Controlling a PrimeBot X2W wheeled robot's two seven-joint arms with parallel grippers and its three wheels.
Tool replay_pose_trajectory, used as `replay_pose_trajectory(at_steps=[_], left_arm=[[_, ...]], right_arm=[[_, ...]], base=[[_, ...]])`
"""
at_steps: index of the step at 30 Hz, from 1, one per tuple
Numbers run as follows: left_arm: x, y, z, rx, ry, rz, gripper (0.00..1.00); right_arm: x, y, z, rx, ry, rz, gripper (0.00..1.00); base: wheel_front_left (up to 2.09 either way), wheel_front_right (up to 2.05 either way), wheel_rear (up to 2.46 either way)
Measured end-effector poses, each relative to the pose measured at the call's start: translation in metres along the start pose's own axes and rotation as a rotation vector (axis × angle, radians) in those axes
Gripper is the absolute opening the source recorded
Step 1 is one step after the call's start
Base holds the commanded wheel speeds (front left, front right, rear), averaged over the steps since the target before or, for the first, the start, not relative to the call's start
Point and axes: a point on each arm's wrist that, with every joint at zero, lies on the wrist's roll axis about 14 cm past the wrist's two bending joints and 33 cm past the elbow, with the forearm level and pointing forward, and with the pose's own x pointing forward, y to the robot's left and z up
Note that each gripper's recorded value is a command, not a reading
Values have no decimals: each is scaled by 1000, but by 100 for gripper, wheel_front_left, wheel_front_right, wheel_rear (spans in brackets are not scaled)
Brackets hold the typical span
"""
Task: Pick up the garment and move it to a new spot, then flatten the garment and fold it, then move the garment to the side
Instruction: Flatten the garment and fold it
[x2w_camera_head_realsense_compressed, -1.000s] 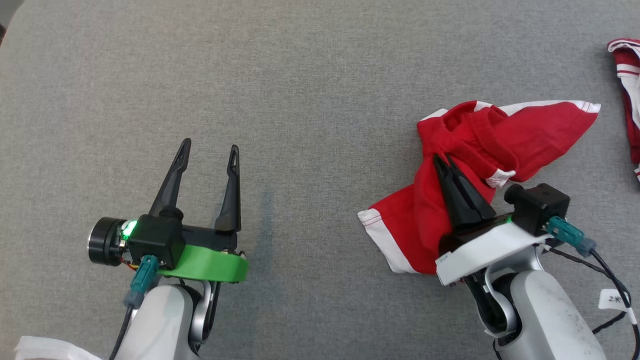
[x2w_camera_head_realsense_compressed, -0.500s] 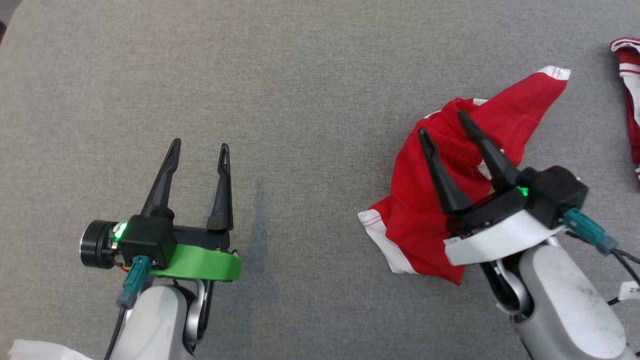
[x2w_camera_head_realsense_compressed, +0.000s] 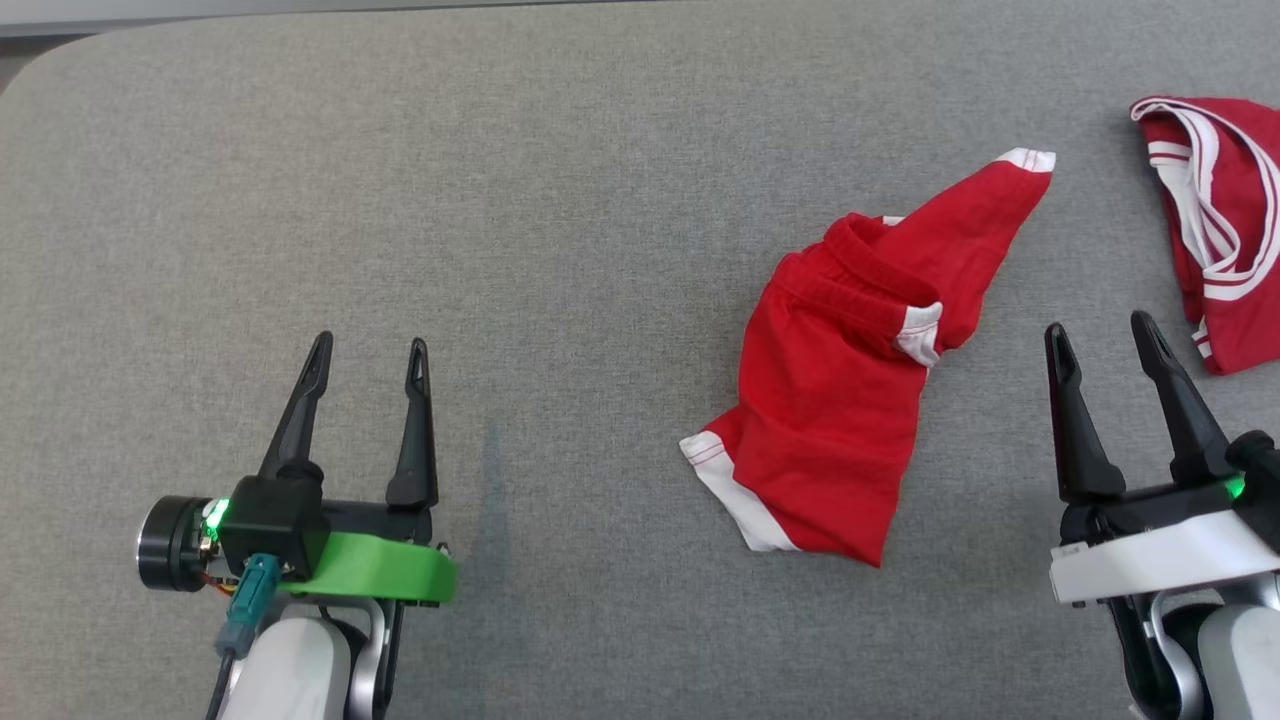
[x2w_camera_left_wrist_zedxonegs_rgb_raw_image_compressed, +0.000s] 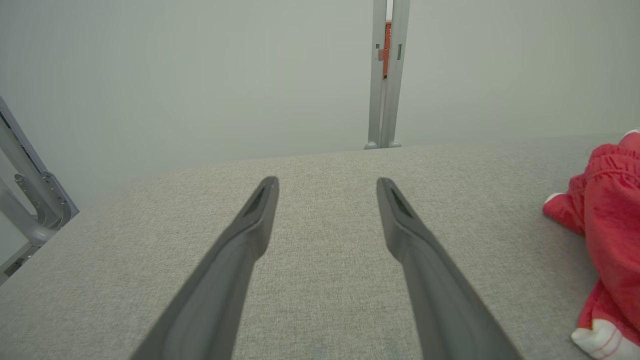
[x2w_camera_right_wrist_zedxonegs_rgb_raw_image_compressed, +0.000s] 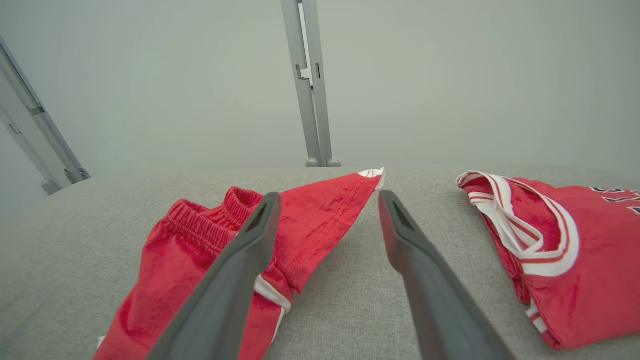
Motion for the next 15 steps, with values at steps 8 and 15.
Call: replay_pose_trajectory(at_steps=[8, 15], left_arm=[[-4, -1, 6, 9, -13, -6, 100], [-5, -2, 5, 11, -11, -8, 100]], right_arm=[[-19, 1, 4, 19, 9, -27, 100], [-20, 2, 5, 19, 10, -26, 100]], base=[[0, 0, 0], [0, 0, 0]])
